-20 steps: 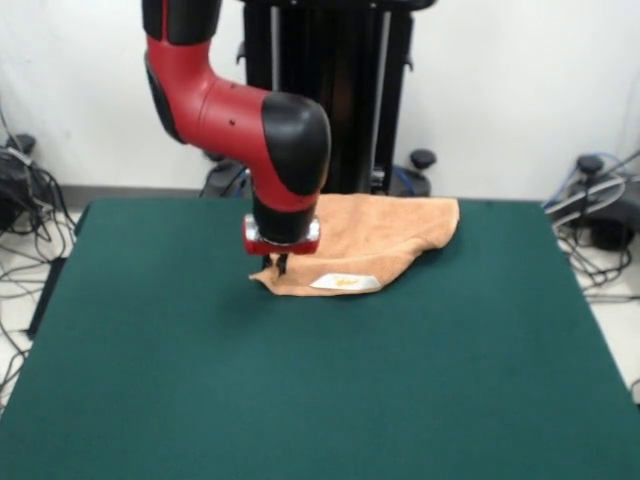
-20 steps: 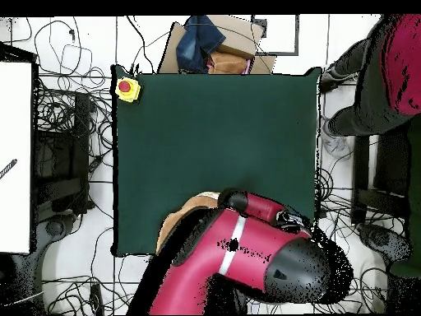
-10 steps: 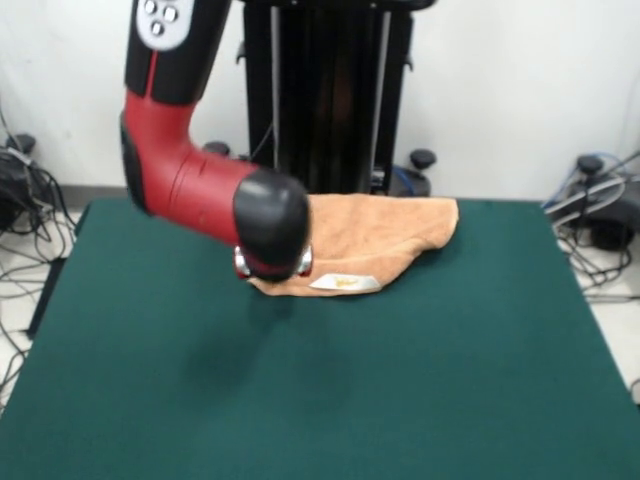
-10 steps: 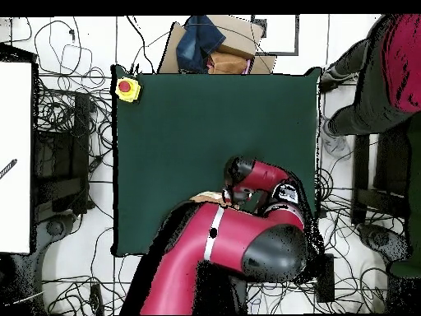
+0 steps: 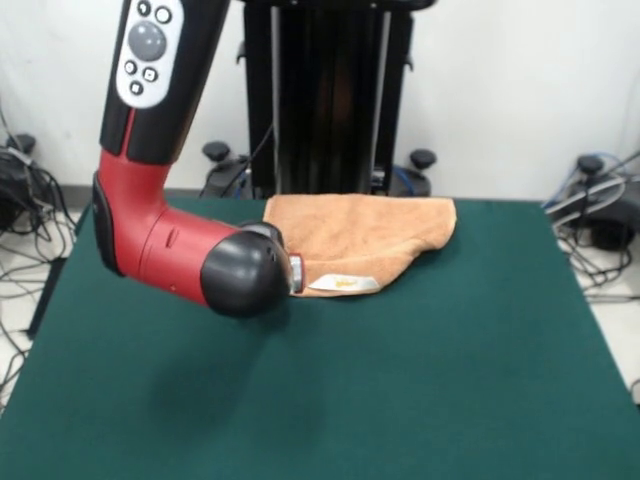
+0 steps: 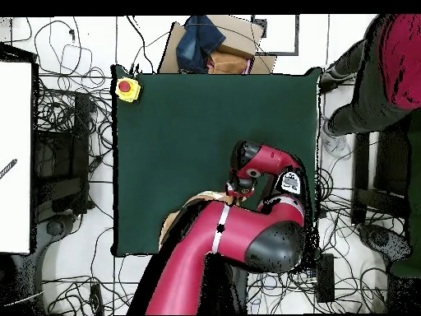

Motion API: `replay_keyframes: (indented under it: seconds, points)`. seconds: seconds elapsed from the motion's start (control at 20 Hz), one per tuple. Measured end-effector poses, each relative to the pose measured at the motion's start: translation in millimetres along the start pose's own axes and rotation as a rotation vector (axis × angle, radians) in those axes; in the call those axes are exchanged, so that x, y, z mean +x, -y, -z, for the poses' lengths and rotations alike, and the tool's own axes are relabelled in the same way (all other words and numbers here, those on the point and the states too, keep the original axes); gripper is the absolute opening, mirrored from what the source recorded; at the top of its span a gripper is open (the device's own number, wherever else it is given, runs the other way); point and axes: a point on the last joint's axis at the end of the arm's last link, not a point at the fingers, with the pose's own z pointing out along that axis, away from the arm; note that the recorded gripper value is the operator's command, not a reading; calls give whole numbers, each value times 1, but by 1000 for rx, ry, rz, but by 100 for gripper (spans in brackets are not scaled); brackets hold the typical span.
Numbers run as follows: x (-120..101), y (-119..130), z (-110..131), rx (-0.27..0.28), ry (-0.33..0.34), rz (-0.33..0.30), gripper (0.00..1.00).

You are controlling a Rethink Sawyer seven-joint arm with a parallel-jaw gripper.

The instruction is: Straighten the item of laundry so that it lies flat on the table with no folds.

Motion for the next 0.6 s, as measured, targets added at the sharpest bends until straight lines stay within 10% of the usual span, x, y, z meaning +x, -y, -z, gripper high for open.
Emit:
replay_keyframes:
  seconds: [0.6]
  points:
    - [-8, 4, 0, -25, -59, 9, 0]
